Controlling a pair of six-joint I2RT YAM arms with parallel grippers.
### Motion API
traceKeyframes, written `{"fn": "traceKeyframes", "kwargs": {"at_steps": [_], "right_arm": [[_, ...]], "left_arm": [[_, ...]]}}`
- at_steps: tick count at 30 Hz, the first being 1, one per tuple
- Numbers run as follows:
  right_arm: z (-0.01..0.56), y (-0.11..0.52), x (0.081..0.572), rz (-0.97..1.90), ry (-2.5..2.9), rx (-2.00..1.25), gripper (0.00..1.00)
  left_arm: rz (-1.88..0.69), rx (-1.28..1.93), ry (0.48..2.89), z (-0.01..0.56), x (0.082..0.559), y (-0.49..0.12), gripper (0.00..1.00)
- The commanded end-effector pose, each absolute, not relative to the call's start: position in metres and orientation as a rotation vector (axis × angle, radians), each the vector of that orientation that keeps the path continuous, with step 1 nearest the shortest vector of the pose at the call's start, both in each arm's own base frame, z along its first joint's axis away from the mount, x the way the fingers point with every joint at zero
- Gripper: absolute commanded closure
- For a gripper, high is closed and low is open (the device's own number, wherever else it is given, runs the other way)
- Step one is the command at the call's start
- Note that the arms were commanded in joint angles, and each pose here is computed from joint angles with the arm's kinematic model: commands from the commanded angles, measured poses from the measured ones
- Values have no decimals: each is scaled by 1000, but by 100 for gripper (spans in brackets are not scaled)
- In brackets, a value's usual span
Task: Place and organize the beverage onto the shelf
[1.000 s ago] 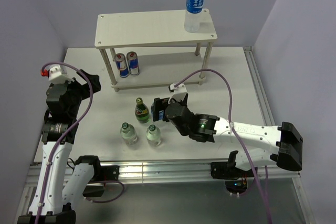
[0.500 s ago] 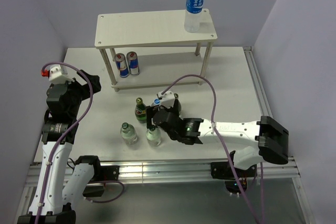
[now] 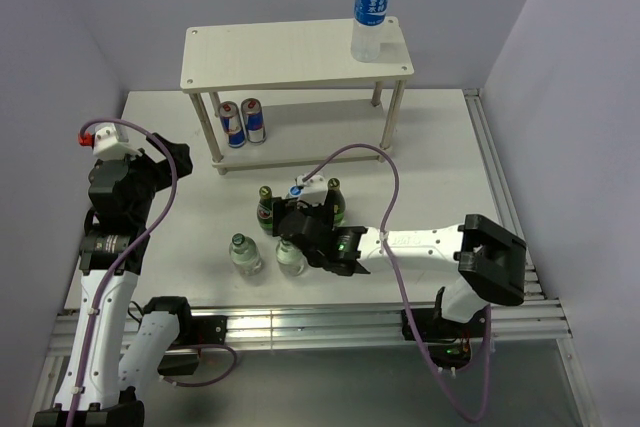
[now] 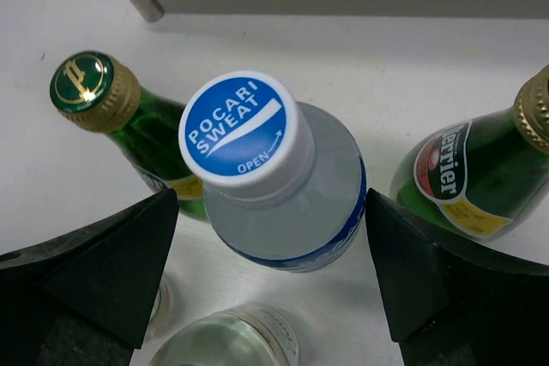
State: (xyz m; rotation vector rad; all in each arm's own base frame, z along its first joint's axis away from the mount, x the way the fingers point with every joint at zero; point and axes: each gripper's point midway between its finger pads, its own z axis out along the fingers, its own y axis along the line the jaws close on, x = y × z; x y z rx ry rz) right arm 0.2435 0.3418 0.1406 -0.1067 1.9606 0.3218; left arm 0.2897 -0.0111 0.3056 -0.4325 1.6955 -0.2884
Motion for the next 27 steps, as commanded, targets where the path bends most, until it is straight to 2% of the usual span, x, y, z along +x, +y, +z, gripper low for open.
{"fn": "traceKeyframes", "kwargs": {"at_steps": [1, 4, 9, 10, 13, 18, 19, 22, 27], "right_arm": [[126, 331, 254, 225, 1932, -56, 5], [123, 330, 259, 205, 1900, -34, 9], [119, 331, 265, 174, 1903, -29, 21], [119, 331, 265, 171, 1902, -26, 32], [117, 328, 265, 168, 1907, -18, 52], [117, 327, 264, 154, 1920, -27, 71], [117, 326, 263, 150, 1921, -29, 81], [126, 322, 263, 151, 1918, -11, 100], [176, 309, 259, 161, 1887, 17, 100]], "left_arm": [[-280, -410, 1675, 313, 288, -10, 1], [-279, -412, 1674, 313, 288, -10, 1], [-279, -411, 1673, 313, 288, -10, 1], [-277, -411, 1671, 314, 288, -9, 1], [-278, -411, 1670, 314, 287, -9, 1], [-276, -413, 1667, 315, 287, -9, 1], [-275, -413, 1667, 315, 287, -9, 1], [-274, -414, 1668, 314, 287, -9, 1], [-272, -416, 1670, 314, 287, -8, 1]]}}
